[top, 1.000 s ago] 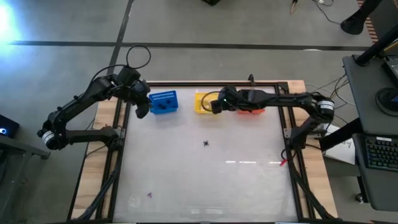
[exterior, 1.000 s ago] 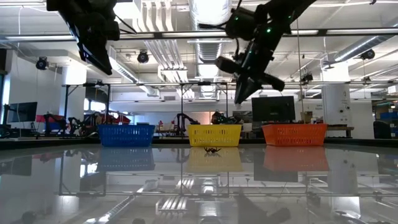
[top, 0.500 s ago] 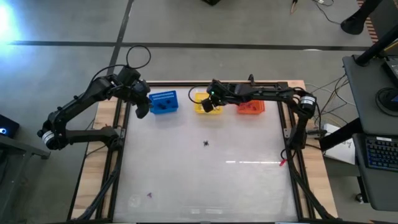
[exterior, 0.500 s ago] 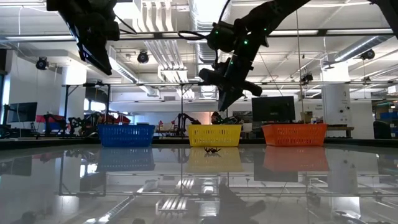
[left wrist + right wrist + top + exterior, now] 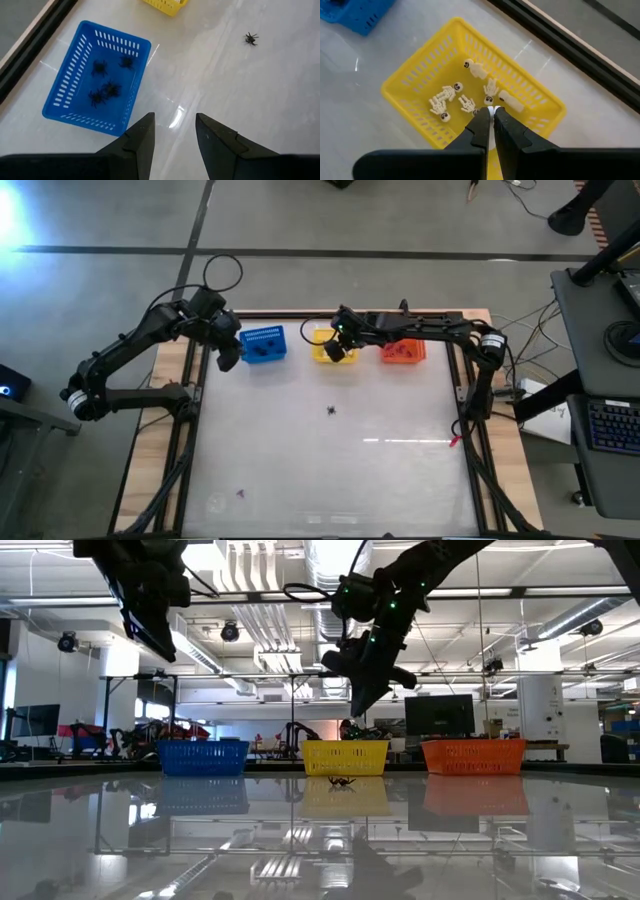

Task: Sort Halloween decoration
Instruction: Put the white skeleton toy into the yellow basket

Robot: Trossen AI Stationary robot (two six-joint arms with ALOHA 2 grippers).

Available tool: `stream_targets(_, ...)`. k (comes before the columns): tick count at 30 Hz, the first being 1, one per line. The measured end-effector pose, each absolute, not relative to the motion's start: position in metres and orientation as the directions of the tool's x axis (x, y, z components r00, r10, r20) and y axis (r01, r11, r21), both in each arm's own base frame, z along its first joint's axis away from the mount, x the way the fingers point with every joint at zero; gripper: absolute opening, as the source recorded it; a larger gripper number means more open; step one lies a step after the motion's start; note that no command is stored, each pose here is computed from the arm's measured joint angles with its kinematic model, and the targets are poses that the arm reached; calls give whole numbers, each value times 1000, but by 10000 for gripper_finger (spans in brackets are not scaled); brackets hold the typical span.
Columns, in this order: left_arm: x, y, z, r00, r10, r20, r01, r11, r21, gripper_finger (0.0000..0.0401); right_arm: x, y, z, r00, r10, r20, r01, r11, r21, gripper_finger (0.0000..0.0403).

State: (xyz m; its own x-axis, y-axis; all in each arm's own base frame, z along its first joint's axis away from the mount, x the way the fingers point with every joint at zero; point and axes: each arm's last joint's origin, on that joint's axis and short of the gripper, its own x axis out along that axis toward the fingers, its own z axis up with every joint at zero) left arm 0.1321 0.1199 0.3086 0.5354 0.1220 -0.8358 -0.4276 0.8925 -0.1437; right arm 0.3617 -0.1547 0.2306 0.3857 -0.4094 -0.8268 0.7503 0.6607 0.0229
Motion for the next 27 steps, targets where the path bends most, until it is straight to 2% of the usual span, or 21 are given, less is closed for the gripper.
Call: stream_targets(27, 134, 122, 310, 557, 142, -818, -423, 896, -133, 125, 362, -155, 231, 391, -411, -823, 745, 667, 20, 13)
